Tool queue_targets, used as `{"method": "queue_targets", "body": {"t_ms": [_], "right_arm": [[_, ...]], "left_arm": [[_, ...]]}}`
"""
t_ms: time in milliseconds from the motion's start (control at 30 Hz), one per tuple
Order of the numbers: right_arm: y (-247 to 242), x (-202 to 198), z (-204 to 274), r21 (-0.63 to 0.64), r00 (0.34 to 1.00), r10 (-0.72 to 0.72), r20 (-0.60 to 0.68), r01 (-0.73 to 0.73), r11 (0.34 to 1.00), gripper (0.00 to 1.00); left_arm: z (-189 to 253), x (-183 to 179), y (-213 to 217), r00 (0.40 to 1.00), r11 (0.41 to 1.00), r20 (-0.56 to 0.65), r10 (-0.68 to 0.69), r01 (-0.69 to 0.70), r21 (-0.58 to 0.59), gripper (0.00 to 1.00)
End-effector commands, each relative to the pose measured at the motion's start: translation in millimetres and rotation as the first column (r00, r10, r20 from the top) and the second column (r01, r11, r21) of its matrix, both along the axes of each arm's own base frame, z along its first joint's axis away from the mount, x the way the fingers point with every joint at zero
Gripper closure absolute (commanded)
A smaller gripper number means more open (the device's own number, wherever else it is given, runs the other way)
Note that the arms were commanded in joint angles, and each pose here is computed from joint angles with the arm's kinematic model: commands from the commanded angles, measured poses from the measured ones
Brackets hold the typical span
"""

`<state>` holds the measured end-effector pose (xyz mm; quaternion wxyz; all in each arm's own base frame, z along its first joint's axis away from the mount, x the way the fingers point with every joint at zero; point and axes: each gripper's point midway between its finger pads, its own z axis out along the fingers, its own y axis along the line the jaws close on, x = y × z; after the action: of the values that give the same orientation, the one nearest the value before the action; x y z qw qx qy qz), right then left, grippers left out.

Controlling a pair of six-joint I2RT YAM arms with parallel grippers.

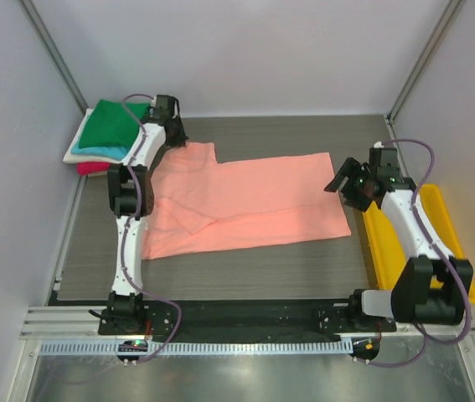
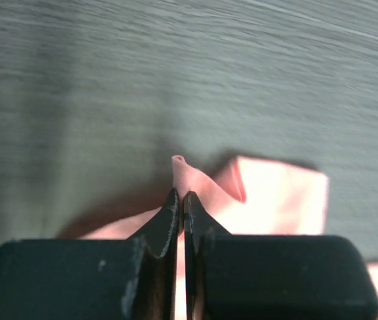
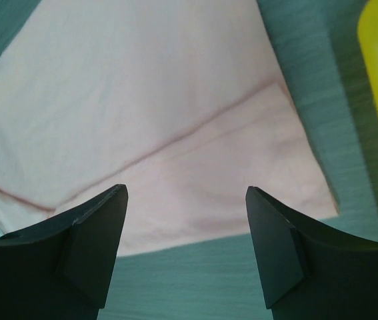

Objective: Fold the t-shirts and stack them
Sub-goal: Fold the tshirt

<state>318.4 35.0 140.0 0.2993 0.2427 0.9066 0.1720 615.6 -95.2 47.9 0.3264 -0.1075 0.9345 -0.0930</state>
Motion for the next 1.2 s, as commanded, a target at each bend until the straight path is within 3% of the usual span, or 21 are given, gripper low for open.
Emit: {"method": "queue_targets", "body": {"t_ms": [0,167,267,467,600,867,1167], "right_arm": [[-18.2,66.1,30.7,-0.065,0.988,-0.065,0.140,0.075,0.995,0.23],[-32.0,144.1,6.1,-0.102,0.991,-0.096,0.096,0.106,0.989,0.30],[-39.2,178.3,8.8,-0.126,0.986,-0.113,0.121,0.128,0.984,0.30],[-59.2,223.4,-29.7,-0.232,0.988,-0.139,0.070,0.152,0.961,0.31],[-58.8,238.2,-67.2,-0.244,0.992,-0.127,0.018,0.127,0.961,0.31],[-47.8,257.9,-97.1,-0.263,0.996,-0.093,-0.006,0.088,0.961,0.32],[-16.2,248.0,-126.4,-0.307,0.997,-0.038,-0.064,0.016,0.952,0.39]], "left_arm": [[97.0,-5.0,-4.4,0.988,0.999,0.149,-0.031,0.034,-0.018,1.00],[108.9,-21.0,-12.5,0.994,0.996,0.108,-0.016,0.025,-0.082,1.00],[106.3,-37.7,-10.5,0.999,0.999,0.044,0.001,0.001,-0.052,1.00],[110.5,-74.2,-5.2,0.997,0.998,-0.058,0.044,-0.046,-0.048,1.00],[105.7,-94.3,-18.8,0.997,0.998,-0.078,-0.009,0.004,-0.065,1.00],[117.9,-102.5,-27.1,0.997,0.995,-0.078,-0.028,0.021,-0.095,1.00],[117.7,-105.7,-22.1,0.996,0.998,-0.082,-0.027,0.021,-0.067,1.00]]}}
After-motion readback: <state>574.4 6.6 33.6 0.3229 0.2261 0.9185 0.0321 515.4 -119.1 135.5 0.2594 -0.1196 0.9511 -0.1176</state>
